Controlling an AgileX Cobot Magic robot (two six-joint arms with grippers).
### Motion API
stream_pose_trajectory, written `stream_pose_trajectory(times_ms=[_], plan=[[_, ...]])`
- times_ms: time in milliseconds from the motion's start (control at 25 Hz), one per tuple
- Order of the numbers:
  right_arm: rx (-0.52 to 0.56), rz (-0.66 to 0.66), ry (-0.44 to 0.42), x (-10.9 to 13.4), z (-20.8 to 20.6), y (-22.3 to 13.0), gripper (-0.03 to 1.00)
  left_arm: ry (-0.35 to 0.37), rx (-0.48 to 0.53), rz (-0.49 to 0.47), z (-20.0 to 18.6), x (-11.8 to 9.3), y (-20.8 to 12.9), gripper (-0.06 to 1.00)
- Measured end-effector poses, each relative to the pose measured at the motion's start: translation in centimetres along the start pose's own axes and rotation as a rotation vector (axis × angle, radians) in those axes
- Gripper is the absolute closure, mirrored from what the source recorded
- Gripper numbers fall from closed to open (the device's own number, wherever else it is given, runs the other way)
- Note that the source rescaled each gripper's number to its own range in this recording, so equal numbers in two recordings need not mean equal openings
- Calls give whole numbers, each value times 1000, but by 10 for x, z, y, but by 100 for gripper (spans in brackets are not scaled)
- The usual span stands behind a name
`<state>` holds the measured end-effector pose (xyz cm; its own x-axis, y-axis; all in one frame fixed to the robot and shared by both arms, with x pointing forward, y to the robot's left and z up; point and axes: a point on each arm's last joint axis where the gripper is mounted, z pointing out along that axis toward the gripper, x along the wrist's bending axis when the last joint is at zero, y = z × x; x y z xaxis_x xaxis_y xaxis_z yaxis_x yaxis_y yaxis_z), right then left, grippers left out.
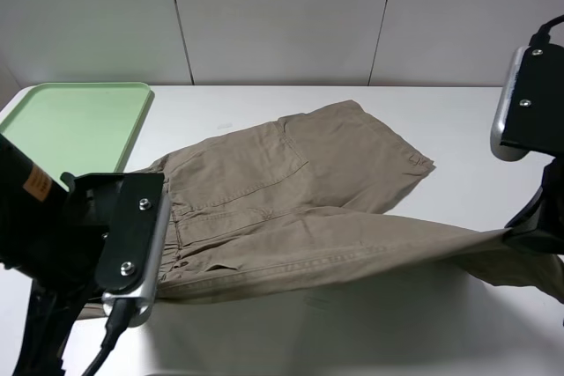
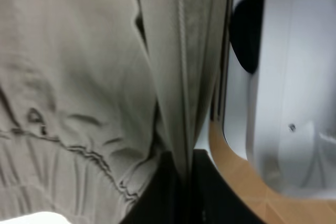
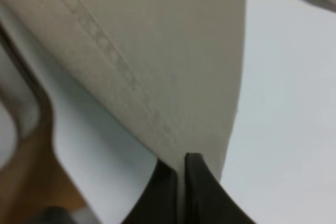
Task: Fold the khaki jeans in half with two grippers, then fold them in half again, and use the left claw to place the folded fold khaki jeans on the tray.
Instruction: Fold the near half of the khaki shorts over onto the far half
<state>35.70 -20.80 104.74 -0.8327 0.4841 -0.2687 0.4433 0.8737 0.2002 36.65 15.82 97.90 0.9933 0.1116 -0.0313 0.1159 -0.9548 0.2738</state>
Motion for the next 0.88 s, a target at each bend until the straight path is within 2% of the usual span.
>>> stream_pose_trajectory(times_ms=[160,320,600,880], plan=[[56,-77,-66,-10,14,15,97,19,-16,-35,-1,2,2,94],[69,-119,-121,-31,25,42,97,41,-19,-47,-1,4,2,94],[29,-92,-165,-80,38,92,97,83,-46,-66,-1,8,5,94],[20,-119,-182,-112,65,134,97,150,-74,-86,-3,16,6,94]])
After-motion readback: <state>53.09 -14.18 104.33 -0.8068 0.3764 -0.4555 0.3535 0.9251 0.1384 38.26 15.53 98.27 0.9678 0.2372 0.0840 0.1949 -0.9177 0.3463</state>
